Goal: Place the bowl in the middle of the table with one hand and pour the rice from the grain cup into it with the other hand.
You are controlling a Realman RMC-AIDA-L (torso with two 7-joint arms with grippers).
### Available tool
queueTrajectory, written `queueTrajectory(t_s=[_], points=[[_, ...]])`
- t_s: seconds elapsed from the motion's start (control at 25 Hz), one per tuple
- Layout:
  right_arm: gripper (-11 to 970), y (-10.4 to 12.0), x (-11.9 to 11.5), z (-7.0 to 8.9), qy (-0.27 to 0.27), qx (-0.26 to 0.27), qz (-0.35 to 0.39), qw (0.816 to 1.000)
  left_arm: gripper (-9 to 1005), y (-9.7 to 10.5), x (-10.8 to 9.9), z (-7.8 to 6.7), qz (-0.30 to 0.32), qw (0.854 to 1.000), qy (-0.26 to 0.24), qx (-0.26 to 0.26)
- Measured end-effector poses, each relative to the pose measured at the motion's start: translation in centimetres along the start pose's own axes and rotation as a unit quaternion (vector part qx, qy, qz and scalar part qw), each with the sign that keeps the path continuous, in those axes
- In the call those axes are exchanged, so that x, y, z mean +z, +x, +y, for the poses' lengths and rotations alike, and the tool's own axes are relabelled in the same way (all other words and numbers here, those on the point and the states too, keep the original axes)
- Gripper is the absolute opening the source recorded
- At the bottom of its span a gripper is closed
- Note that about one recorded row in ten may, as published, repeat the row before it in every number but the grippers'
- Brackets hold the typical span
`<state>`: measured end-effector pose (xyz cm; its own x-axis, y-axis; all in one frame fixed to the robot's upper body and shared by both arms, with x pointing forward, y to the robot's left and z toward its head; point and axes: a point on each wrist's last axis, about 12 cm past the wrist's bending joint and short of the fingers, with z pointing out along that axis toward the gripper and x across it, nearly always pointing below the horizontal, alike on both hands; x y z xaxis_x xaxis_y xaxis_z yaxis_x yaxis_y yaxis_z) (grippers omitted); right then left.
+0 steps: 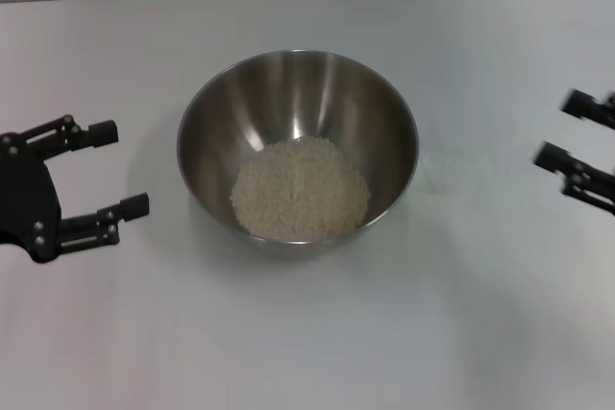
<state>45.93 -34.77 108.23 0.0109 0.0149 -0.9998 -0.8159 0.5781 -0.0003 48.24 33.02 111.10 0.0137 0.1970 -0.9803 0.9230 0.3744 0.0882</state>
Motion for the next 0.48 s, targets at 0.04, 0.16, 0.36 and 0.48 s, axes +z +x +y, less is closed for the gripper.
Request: queueTrajectory(t_s=[0.04, 0.16, 0.36, 0.48], points=[[709, -0.3, 0.5, -0.3, -0.008, -0.006, 0.003, 1.000, 704, 0.1, -0.1, -0.2, 0.000, 1.000, 0.000, -0.002], [709, -1.1, 2.6, -1.5, -0.029, -0.027, 0.012, 0.999, 704, 0.4, -0.1, -0.5, -0.002, 1.000, -0.001, -0.005], [709, -1.6, 5.7, -2.5, -0.063, -0.051, 0.038, 0.996, 703, 0.6, -0.2, -0.9, -0.004, 1.000, -0.006, -0.004], [709, -1.4, 7.2, -2.6, -0.081, -0.058, 0.054, 0.994, 702, 0.7, -0.4, -1.1, -0.006, 1.000, -0.010, -0.006]])
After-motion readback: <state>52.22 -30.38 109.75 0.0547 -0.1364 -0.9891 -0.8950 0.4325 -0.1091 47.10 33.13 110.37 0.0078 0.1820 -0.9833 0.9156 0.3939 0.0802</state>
